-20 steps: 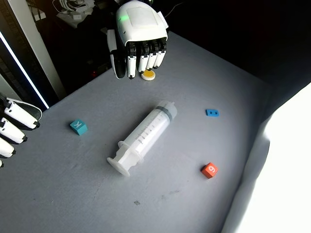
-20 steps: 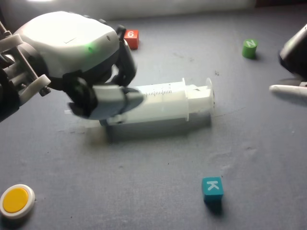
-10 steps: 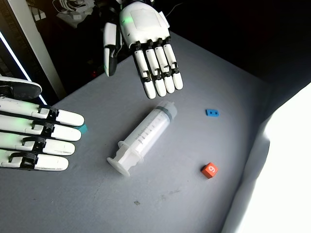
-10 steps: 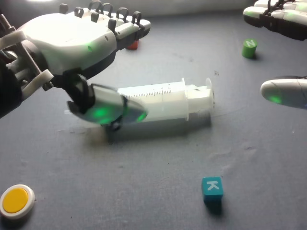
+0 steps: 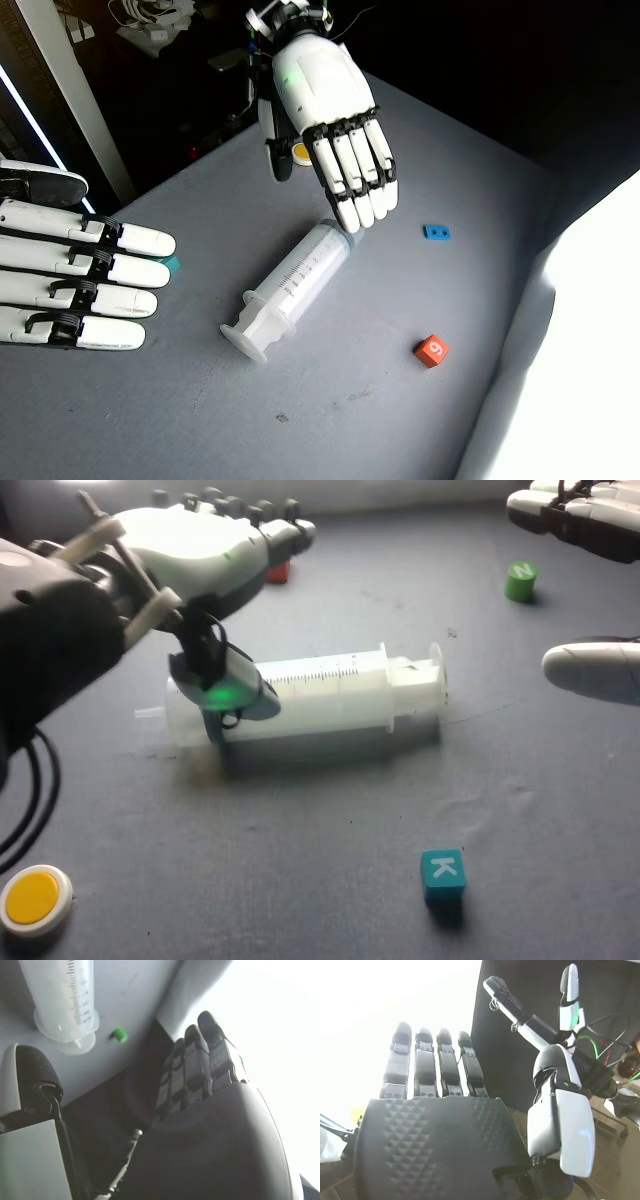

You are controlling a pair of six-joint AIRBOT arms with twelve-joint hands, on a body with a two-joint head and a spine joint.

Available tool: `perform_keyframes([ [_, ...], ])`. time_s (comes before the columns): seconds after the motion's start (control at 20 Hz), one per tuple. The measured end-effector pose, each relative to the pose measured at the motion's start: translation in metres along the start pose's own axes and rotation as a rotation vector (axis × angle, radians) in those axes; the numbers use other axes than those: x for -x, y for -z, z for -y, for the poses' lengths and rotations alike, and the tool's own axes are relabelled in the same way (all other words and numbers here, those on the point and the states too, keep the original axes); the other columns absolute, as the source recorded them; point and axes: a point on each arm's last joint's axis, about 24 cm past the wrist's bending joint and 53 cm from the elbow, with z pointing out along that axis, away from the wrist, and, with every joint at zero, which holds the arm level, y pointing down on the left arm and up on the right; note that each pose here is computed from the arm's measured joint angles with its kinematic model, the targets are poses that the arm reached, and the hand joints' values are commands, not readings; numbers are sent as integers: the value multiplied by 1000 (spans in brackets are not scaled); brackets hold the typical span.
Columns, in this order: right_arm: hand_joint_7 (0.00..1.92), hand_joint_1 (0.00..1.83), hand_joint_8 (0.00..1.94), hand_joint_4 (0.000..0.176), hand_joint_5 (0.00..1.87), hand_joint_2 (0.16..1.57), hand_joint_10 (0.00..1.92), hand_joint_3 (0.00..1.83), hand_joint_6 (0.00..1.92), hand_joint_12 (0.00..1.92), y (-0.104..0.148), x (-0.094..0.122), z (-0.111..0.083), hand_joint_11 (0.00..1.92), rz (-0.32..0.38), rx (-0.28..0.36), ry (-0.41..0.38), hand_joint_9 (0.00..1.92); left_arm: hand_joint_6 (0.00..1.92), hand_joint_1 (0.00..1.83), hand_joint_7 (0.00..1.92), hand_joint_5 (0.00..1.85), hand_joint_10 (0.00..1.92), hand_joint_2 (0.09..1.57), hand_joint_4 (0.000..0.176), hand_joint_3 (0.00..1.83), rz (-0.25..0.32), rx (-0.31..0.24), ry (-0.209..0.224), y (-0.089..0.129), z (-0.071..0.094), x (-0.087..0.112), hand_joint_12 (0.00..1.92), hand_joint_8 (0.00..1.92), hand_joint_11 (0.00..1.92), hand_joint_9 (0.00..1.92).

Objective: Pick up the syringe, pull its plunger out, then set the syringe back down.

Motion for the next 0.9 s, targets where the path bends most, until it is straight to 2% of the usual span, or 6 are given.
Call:
perform_keyframes([
  [0.05, 121, 194, 1, 0, 136, 1173, 2, 2, 0, 245, 0, -1, 1, 0, -5, -3, -1, 105, 4, 1044, 175, 81, 3, 937, 0, 4, -16, 8, 17, -5, 0, -8, 530, 6, 0, 192],
  [0.2, 162, 210, 7, 0, 184, 1167, 7, 0, 6, 338, 0, -6, 4, 0, -23, -17, -3, 140, 6, 1056, 180, 96, 2, 935, 0, 2, -39, 21, 24, -16, -1, -20, 576, 3, 0, 198],
  [0.5, 184, 276, 5, 0, 215, 1165, 7, 0, 7, 384, -1, 1, -1, 0, 2, 2, -7, 163, 4, 1043, 230, 137, 3, 879, 0, 0, -72, 90, 15, -30, -26, -44, 657, 6, 0, 223],
  [0.6, 189, 259, 5, 0, 205, 1168, 4, 1, 2, 370, -5, -3, -4, 0, -8, 6, -20, 162, 1, 1029, 222, 135, 3, 873, 0, 0, -82, 115, 17, -33, -37, -49, 647, 1, 0, 216],
  [0.8, 204, 301, 4, 0, 216, 1159, 6, 0, 3, 427, -9, -9, -9, 0, -23, 15, -33, 183, 5, 1028, 241, 148, 9, 927, 0, 11, -83, 129, 3, -43, -44, -54, 675, 8, 0, 241],
  [0.9, 175, 247, 1, 0, 203, 1170, 2, 2, 0, 350, -12, -12, -11, 0, -31, 20, -43, 152, 6, 1022, 260, 162, 12, 913, 0, 2, -81, 133, 0, -48, -46, -55, 730, 9, 0, 265],
])
